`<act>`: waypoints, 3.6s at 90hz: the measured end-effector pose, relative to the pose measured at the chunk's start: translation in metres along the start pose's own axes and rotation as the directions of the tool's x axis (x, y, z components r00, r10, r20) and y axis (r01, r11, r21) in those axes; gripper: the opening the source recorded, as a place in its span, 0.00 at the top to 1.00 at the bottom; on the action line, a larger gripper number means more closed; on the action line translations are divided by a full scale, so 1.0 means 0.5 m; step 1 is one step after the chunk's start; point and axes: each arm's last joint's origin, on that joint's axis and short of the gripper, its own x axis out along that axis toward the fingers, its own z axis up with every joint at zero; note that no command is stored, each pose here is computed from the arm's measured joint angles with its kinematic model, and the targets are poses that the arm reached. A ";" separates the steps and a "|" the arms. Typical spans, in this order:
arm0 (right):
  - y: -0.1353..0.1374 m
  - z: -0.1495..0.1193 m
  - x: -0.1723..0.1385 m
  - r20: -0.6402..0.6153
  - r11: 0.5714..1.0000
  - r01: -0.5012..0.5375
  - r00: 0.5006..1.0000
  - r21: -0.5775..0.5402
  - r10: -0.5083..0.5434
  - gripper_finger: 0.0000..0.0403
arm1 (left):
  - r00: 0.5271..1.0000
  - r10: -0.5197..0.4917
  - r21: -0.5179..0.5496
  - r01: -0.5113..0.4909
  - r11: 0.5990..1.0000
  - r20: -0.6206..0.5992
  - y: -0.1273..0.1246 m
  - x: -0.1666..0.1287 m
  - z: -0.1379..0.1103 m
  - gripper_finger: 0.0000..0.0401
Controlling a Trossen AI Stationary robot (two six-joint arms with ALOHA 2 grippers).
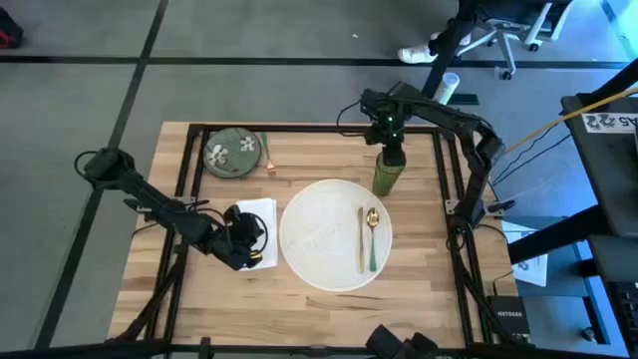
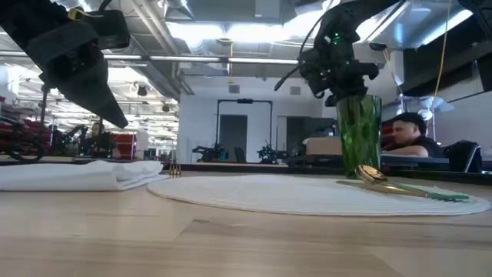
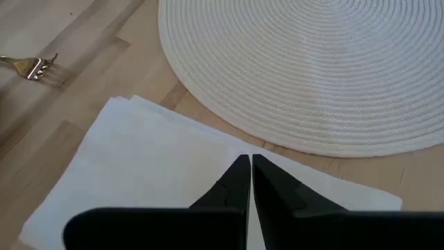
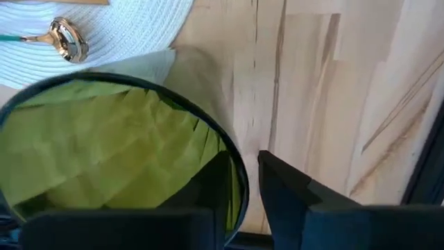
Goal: Set table place
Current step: Move the green cup to the top right of the white table mat, then put the green plate to the left side of the gold butter knife on the white table mat
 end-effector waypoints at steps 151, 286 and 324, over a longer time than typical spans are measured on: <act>0.003 -0.005 -0.001 -0.029 1.000 -0.003 1.000 -0.010 0.003 0.47 | 1.000 0.001 0.097 -0.001 0.995 0.000 0.000 0.000 0.000 1.00; 0.214 0.151 -0.210 0.455 0.863 0.348 0.876 -0.366 -0.160 0.47 | 0.959 0.252 0.200 -0.223 0.954 -0.131 0.152 0.070 0.171 1.00; 0.251 0.199 -0.145 0.459 0.788 0.405 0.871 -0.463 -0.178 0.47 | 0.835 0.379 0.225 -0.312 0.923 -0.398 0.282 0.087 0.162 1.00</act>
